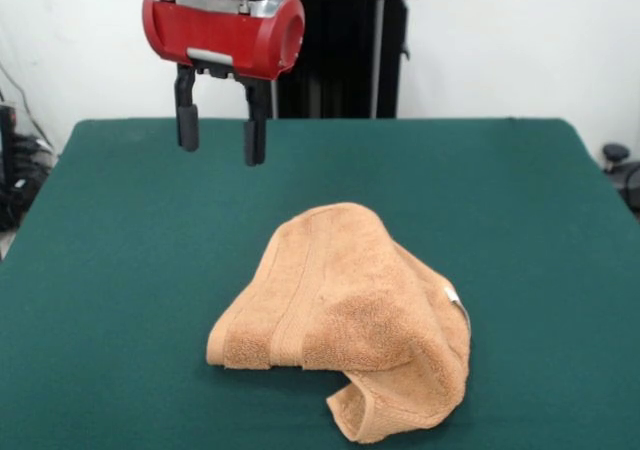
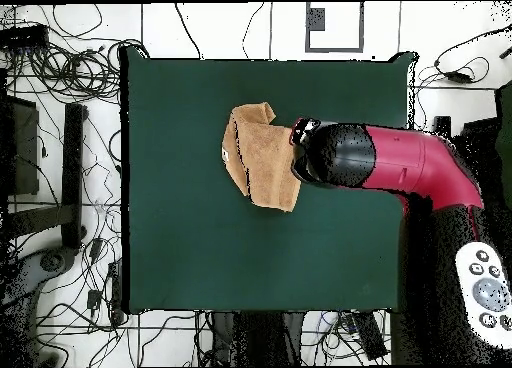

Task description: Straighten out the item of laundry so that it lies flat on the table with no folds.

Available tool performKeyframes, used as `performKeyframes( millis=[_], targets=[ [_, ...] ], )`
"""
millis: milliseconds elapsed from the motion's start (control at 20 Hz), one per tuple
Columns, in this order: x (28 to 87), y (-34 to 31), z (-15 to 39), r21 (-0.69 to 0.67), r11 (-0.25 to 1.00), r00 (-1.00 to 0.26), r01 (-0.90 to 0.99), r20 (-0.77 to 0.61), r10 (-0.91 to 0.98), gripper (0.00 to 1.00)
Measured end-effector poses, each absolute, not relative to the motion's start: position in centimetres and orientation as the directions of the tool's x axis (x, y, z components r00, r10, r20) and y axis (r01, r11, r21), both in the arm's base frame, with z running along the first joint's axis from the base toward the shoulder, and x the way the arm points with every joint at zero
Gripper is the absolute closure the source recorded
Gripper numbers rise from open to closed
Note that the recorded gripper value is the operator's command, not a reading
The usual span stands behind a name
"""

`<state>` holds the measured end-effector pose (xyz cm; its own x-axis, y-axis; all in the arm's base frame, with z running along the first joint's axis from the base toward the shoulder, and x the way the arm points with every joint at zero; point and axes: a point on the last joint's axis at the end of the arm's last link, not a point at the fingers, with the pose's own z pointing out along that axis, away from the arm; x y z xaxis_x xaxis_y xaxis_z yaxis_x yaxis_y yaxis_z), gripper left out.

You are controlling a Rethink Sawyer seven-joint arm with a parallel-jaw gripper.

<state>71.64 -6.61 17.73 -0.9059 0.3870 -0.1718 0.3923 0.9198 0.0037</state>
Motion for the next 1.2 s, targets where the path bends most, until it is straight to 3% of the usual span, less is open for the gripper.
performKeyframes(
  millis=[550, 1200],
  targets=[
    [70.7, -9.5, 18.3, -0.066, 0.896, -0.897, 0.439, 0.018, 0.441, 0.0],
    [70.5, -9.5, 14.4, -0.079, 0.904, -0.905, 0.419, 0.045, 0.423, 0.0]
  ],
)
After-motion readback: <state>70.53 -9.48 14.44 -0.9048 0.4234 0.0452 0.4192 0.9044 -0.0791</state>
